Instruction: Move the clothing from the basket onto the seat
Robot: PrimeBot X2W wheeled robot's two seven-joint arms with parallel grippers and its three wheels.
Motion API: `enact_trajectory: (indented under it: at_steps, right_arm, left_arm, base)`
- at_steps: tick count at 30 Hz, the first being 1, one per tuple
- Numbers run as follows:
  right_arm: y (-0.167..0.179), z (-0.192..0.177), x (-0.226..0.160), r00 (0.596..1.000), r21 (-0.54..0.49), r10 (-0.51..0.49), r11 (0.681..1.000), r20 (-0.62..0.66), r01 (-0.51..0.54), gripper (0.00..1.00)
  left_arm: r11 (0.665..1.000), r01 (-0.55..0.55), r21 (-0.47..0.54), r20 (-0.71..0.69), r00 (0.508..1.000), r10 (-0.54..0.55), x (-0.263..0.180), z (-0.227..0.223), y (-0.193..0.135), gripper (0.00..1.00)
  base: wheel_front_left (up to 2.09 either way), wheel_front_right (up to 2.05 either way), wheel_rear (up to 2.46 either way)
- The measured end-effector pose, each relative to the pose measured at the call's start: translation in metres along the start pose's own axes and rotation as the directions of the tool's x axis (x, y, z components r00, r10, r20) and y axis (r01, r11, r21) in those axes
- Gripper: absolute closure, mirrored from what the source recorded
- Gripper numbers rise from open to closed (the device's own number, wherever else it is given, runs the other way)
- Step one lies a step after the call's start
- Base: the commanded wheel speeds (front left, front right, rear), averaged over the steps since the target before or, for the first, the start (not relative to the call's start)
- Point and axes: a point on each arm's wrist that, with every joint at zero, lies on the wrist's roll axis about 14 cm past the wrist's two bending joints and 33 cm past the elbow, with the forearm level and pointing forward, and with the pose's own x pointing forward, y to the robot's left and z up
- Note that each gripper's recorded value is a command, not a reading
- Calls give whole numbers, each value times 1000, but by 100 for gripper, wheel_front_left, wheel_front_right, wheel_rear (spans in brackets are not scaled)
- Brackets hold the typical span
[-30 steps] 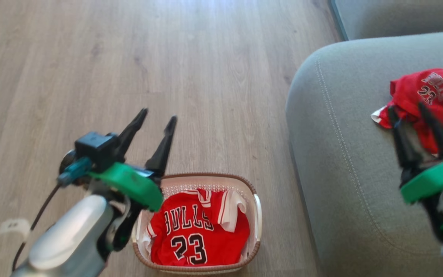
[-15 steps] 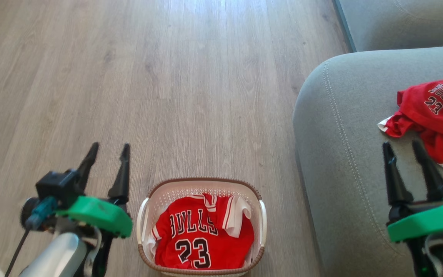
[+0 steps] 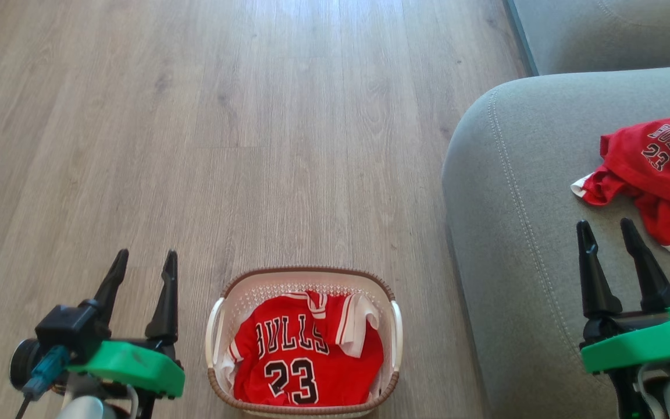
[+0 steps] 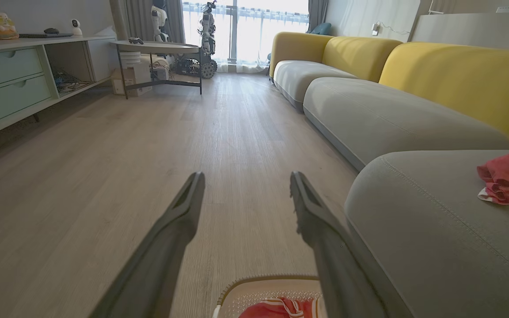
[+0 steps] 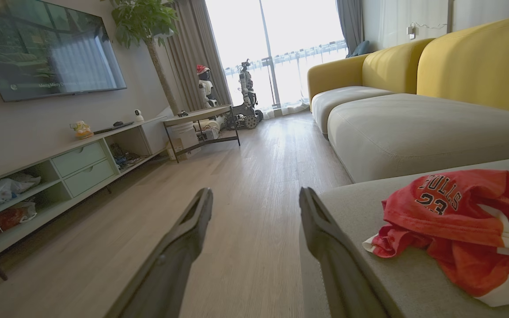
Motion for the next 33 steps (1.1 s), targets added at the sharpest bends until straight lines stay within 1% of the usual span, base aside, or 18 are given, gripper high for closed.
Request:
enact_trajectory:
  at_steps: [8,17,26,33]
  right_arm:
    - [2,-2,0,1000,2,6,1000,-6,-6,0]
    - [3,-8,-1,1000,5,8,1000,-24,-8,0]
    - [-4,-20,1,998,5,-13,1000,-59,13,0]
    - [-12,-27,13,997,0,-32,999,-72,32,0]
  left_arm:
    - [1000,2,-2,21,1000,-2,3,3,-1,0]
    - [1000,19,5,8,1000,-19,7,-4,-3,0]
    - [998,55,-12,-62,997,-56,15,-28,-13,0]
    - [994,104,-15,-99,990,-105,41,-44,-22,0]
  base:
    - [0,0,0]
    - [0,0,0]
    - [0,0,0]
    - [0,0,0]
